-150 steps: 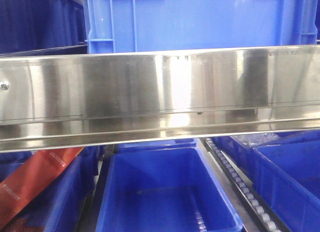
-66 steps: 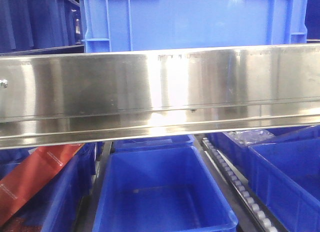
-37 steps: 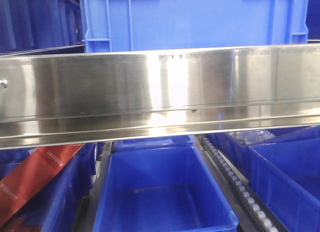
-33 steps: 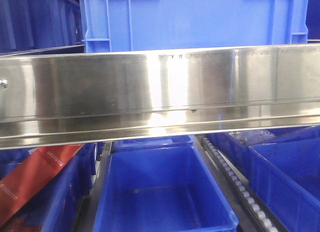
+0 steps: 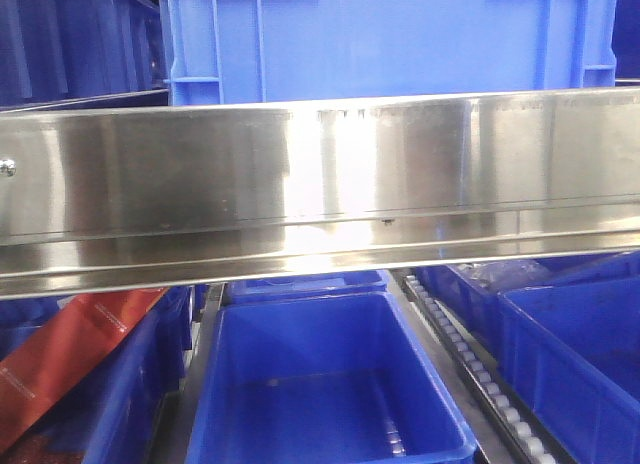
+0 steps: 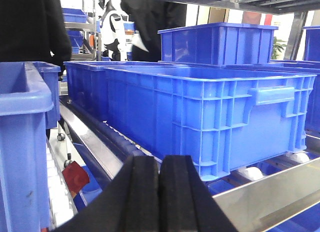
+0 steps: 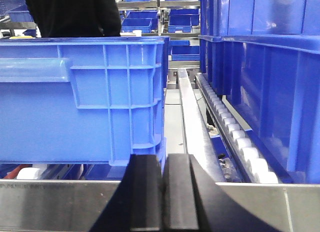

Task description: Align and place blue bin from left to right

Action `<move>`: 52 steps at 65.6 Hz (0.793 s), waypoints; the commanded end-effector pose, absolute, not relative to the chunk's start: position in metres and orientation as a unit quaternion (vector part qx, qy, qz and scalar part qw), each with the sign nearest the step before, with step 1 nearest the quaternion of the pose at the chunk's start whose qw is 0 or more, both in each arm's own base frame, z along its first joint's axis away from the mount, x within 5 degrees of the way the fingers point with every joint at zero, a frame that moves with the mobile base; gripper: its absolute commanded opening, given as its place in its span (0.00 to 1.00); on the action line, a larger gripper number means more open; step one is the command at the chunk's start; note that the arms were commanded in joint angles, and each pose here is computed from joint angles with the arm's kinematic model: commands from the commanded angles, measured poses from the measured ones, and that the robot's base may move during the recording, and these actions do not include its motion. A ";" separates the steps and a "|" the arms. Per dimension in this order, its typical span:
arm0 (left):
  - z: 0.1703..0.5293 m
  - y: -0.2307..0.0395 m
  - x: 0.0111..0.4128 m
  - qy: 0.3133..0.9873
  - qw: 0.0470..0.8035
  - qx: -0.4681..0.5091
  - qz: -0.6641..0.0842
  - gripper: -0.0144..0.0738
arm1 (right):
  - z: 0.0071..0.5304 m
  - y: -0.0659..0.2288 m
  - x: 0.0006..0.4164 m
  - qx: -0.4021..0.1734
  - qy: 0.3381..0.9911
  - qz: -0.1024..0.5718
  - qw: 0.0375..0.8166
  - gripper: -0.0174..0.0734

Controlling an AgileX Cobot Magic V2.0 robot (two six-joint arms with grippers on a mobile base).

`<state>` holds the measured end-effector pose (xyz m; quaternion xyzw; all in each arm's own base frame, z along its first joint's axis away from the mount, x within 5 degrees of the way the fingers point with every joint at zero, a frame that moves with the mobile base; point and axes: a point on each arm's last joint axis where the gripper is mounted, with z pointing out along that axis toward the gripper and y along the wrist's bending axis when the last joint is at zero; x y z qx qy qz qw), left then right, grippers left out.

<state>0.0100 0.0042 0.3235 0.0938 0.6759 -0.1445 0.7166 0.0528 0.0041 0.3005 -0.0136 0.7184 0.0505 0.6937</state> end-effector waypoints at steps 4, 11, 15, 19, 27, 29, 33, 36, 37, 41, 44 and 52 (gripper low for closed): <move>0.318 0.000 0.011 0.677 0.718 0.061 -0.152 0.04 | 0.303 0.004 0.052 -0.019 0.708 0.047 0.704 0.01; 0.307 -0.003 0.019 0.671 0.734 0.045 -0.093 0.04 | 0.303 0.004 0.052 -0.019 0.708 0.047 0.704 0.01; 0.299 -0.003 0.025 0.664 0.745 0.031 -0.059 0.04 | 0.303 0.004 0.052 -0.019 0.708 0.047 0.704 0.01; 0.285 -0.003 0.033 0.664 0.746 0.010 -0.041 0.04 | 0.303 0.004 0.052 -0.019 0.708 0.047 0.704 0.01; 0.252 0.000 0.047 0.666 0.746 -0.011 -0.006 0.04 | 0.303 0.004 0.052 -0.019 0.708 0.047 0.704 0.01; 0.244 0.001 0.049 0.667 0.745 -0.014 -0.002 0.04 | 0.303 0.004 0.052 -0.019 0.708 0.047 0.704 0.01; 0.229 0.002 0.053 0.670 0.742 -0.023 0.006 0.04 | 0.303 0.004 0.052 -0.019 0.708 0.047 0.704 0.01; 0.214 0.003 0.056 0.675 0.737 -0.033 0.009 0.04 | 0.303 0.004 0.052 -0.019 0.708 0.047 0.704 0.01; 0.213 0.004 0.056 0.675 0.737 -0.036 0.010 0.04 | 0.303 0.004 0.052 -0.019 0.708 0.047 0.704 0.01; 0.209 0.004 0.056 0.691 0.722 -0.042 0.012 0.04 | 0.303 0.004 0.052 -0.019 0.708 0.047 0.704 0.01; 0.206 0.005 0.056 0.701 0.711 -0.042 0.017 0.04 | 0.303 0.004 0.052 -0.019 0.708 0.047 0.704 0.01; 0.203 0.005 0.056 0.714 0.699 -0.041 0.018 0.04 | 0.303 0.004 0.053 -0.019 0.708 0.047 0.704 0.01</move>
